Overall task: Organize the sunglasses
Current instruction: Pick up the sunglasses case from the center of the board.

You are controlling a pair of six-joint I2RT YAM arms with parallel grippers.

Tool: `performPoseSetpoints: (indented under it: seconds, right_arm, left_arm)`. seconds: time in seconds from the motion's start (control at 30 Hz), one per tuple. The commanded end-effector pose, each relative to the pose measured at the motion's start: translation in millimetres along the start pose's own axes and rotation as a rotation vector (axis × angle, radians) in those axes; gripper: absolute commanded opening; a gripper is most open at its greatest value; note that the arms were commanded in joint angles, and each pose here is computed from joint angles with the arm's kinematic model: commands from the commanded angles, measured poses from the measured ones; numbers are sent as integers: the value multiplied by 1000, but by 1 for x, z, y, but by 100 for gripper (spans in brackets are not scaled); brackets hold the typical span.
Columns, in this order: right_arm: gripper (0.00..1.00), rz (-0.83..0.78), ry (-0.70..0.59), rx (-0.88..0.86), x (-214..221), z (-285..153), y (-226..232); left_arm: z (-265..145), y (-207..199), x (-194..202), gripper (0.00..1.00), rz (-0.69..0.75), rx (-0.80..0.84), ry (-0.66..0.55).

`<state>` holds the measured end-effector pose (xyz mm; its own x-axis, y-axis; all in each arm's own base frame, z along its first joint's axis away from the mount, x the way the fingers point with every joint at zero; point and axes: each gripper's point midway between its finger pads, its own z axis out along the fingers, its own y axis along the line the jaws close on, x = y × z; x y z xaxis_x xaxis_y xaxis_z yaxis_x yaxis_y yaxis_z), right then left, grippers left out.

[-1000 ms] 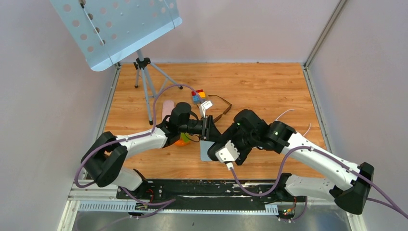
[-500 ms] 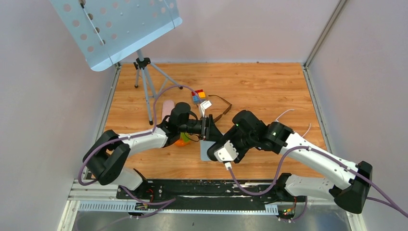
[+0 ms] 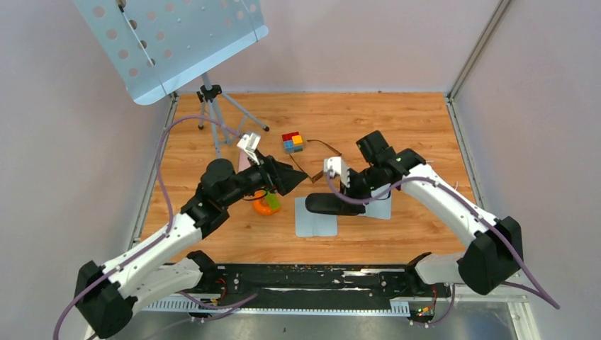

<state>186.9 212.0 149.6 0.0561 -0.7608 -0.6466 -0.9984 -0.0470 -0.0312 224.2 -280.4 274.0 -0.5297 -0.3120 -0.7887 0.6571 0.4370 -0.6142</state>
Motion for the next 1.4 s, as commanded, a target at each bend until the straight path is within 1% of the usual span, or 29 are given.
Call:
performPoseSetpoints:
  seconds: [0.0,0.07,0.17,0.23,0.3,0.37,0.47,0.57,0.8,1.03,1.1,1.27,1.37]
  right_arm:
    - [0,483,-294,-161,-47,-15,2]
    - [0,607,-378,-161,-54,-17,-13]
    - [0,703,-446,-152,-59,-17,-29]
    - [0,761,-492,-151,-65,-20,-37]
    - [0,786,-552,-144,-75,-26,-45]
    - [0,830,-585,-145,-80,-31,-48]
    - [0,864,-609,-136,-81,-34,-51]
    - [0,897,-630,-132,-78,-38,-55]
    - [0,907,-678,-151,-81,-45,-54]
    - [0,920,-670,-165,-77,-41,-51]
    - [0,890,-689,-166,-81,-43,-52]
    - [0,887,-710,-210,-86,-45,-47]
    - [0,887,-749,-223,-91,-52,-49]
  left_arm:
    - [-27,37,-11,82,77,-239,-157]
    - [-33,39,-12,82,91,-252,-187]
    - [-31,45,-10,81,98,-290,-178]
    - [-25,46,-9,81,71,-296,-191]
    - [-18,42,-10,80,34,-281,-226]
    - [-10,33,-13,80,10,-248,-263]
    - [1,22,-9,79,-36,-191,-281]
    - [10,20,-5,79,-75,-170,-285]
    - [21,31,3,76,-151,-208,-298]
    - [35,32,14,75,-241,-152,-310]
    - [38,32,15,73,-267,-138,-318]
    - [42,40,23,70,-293,-160,-307]
    - [42,54,36,66,-305,-228,-272]
